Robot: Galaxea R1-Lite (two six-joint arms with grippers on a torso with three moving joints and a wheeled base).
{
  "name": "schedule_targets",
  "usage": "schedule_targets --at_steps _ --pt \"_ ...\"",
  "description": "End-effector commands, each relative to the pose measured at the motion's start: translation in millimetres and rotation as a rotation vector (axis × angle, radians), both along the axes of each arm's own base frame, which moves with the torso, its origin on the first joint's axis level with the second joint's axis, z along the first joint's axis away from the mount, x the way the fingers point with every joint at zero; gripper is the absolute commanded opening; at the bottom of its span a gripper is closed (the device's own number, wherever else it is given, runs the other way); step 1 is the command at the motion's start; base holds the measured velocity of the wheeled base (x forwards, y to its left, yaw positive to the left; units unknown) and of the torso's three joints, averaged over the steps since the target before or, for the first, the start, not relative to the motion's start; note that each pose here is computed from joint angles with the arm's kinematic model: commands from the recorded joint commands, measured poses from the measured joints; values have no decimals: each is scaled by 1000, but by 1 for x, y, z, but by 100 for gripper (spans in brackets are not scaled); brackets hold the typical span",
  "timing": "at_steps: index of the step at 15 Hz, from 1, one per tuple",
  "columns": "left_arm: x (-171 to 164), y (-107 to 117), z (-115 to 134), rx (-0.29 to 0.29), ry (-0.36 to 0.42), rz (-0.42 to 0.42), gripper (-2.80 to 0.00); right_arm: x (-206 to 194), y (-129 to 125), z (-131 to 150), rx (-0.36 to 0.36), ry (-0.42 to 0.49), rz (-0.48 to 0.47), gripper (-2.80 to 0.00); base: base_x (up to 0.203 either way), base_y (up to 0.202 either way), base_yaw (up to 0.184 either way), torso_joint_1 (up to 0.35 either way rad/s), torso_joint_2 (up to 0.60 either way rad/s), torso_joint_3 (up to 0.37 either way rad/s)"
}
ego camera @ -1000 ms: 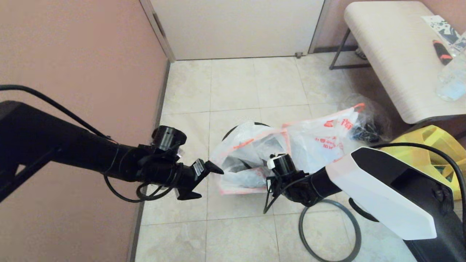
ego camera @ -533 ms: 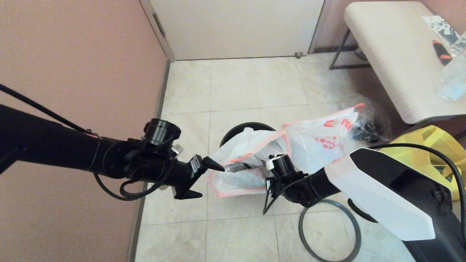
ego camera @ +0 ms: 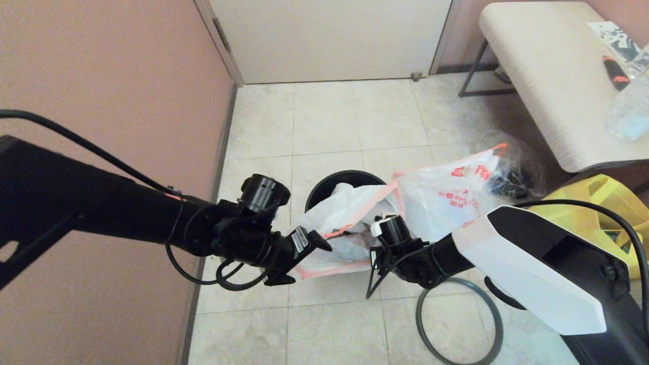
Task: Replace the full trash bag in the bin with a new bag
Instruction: Put the new garbage bag on the trash can
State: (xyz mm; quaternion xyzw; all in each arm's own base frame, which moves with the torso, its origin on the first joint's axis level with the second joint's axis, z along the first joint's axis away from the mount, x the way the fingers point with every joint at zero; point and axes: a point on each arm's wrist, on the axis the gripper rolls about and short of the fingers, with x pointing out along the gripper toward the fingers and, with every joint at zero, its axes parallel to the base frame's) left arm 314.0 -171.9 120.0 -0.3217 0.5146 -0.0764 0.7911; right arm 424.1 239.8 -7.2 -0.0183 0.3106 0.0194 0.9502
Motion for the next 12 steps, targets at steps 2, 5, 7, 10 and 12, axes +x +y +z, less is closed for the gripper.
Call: schedule_targets --at_steps 2,5,7,10,12 --pt "20 -11 -31 39 -3 30 0 0 1 1 3 -6 -2 -280 0 0 0 0 0 0" --pt "49 -26 -45 55 -68 82 0 0 1 4 8 -9 -2 -280 0 0 0 0 0 0" --pt "68 -34 -42 41 -118 116 0 0 0 6 10 -12 -4 -280 0 0 0 0 0 0" --pt "87 -43 -44 52 -145 146 0 0 -1 9 15 -15 -6 -280 0 0 0 0 0 0" --pt "98 -46 -57 96 -138 176 0 0 -1 11 18 -19 -6 -280 0 0 0 0 0 0"
